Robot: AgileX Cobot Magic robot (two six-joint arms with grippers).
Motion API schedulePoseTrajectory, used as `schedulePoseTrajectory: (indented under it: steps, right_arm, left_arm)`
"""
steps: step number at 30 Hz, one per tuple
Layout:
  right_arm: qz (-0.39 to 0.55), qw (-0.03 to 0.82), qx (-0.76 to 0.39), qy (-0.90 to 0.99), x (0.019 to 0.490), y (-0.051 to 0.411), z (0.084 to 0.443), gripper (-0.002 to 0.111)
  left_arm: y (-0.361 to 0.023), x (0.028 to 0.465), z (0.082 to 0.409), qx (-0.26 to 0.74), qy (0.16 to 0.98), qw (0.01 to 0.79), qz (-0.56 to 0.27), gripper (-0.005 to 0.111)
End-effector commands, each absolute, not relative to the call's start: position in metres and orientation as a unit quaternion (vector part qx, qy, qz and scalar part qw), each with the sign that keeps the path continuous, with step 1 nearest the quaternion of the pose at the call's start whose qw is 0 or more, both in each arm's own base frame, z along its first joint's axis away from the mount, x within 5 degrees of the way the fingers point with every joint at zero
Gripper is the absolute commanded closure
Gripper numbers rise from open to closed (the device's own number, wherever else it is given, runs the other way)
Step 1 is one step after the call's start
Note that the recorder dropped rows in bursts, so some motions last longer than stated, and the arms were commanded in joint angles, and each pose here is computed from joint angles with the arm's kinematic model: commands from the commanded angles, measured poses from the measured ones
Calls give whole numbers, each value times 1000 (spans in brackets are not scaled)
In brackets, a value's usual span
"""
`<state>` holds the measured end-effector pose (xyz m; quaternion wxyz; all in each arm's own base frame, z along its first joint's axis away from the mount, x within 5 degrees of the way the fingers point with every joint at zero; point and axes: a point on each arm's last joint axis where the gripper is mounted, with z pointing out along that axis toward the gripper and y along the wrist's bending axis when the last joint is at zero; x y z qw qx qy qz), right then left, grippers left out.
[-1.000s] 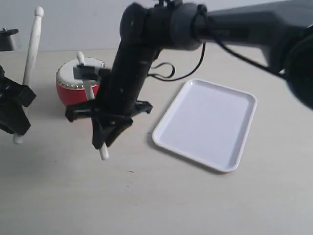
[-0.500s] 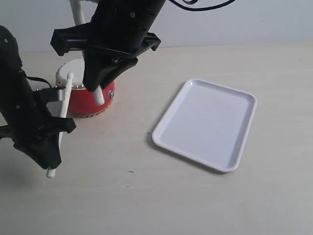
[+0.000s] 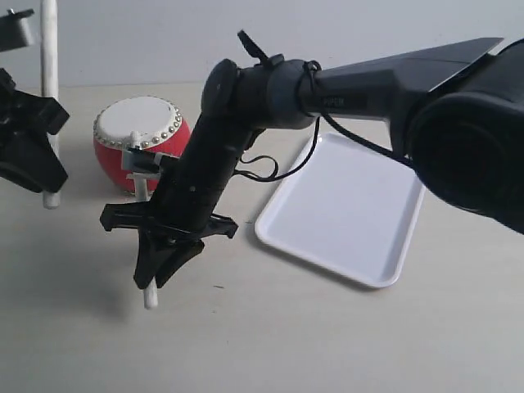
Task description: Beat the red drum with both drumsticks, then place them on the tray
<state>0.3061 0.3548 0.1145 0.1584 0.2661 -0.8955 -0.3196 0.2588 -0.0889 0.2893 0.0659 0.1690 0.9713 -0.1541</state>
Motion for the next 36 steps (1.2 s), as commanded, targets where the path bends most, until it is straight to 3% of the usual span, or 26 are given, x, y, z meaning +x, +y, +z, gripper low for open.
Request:
schedulePoseTrajectory:
  steps: [1,9,16,23,36]
  right_arm:
    - [-355,138,263,-887,312,352,140,108]
    - [-323,-22,350,-879,297,323,272,108]
    - [-215,-132,341,-906,303,272,329,108]
    - [-208,-131,285,-927,320,228,328,108]
    - [-180,-43,226,-956,307,174,279,108]
  left_arm:
    - [-84,253,299,171,972,83,-139,107]
    - [-88,250,289,161,970,71,-166,107]
    - [-96,249,284,164,966,84,-180,107]
    - [-123,239,284,210,956,85,-185,107]
    - [-139,231,284,238,949,85,-187,107]
